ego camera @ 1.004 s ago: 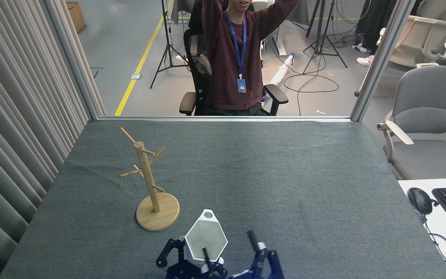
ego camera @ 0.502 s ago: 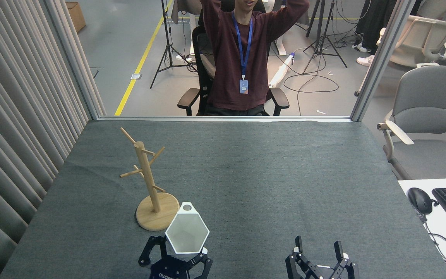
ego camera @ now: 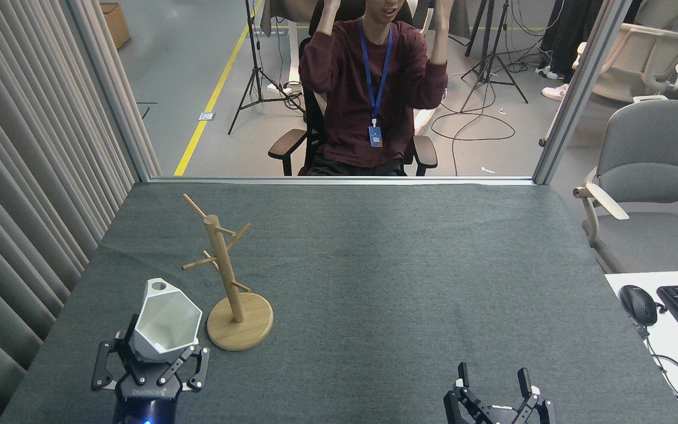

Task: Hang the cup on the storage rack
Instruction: 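Carry the cup with the left gripper toward the wooden mug tree, then raise the cup and hook it onto a peg of the mug tree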

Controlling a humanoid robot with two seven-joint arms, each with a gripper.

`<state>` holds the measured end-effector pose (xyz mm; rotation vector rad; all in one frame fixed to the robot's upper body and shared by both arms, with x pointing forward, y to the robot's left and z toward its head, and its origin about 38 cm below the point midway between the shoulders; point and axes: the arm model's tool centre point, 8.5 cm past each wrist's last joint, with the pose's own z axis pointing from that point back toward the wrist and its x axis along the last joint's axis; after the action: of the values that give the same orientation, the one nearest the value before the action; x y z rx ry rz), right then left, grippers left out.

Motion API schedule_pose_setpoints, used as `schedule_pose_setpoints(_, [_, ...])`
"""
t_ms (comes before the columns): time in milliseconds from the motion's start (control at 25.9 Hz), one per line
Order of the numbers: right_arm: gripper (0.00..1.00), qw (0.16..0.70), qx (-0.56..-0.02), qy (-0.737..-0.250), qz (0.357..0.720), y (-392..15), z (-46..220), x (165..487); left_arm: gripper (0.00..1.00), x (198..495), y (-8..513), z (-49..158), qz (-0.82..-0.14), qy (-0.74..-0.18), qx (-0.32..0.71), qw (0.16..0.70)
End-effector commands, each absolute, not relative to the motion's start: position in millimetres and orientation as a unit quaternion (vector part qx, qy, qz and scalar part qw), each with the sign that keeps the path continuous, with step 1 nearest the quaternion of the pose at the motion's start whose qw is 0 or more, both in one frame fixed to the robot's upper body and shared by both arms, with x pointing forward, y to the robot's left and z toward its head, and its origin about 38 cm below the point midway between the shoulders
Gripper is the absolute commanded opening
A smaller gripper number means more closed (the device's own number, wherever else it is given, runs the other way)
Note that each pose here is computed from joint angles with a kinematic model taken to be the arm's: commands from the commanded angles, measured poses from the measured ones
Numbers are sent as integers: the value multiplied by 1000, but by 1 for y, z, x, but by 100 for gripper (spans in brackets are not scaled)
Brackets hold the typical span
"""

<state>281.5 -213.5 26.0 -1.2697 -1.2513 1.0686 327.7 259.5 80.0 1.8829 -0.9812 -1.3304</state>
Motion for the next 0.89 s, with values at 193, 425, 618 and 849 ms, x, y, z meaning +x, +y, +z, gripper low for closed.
schedule_pose_setpoints(193, [98,504,-527,-522,442,-214,28,284,62,375,274,66,-530,-285,745,287])
schedule_pose_setpoints(425, [98,505,-527,-521,442,-215,27,283,62,383,273,61,-535,-279,744,288])
schedule_pose_setpoints(618, [98,505,-527,-522,441,-214,28,284,62,391,269,60,-539,-278,742,286])
schedule_pose_setpoints(849, [98,506,-526,-523,440,-214,28,284,63,403,259,58,-546,-281,737,283])
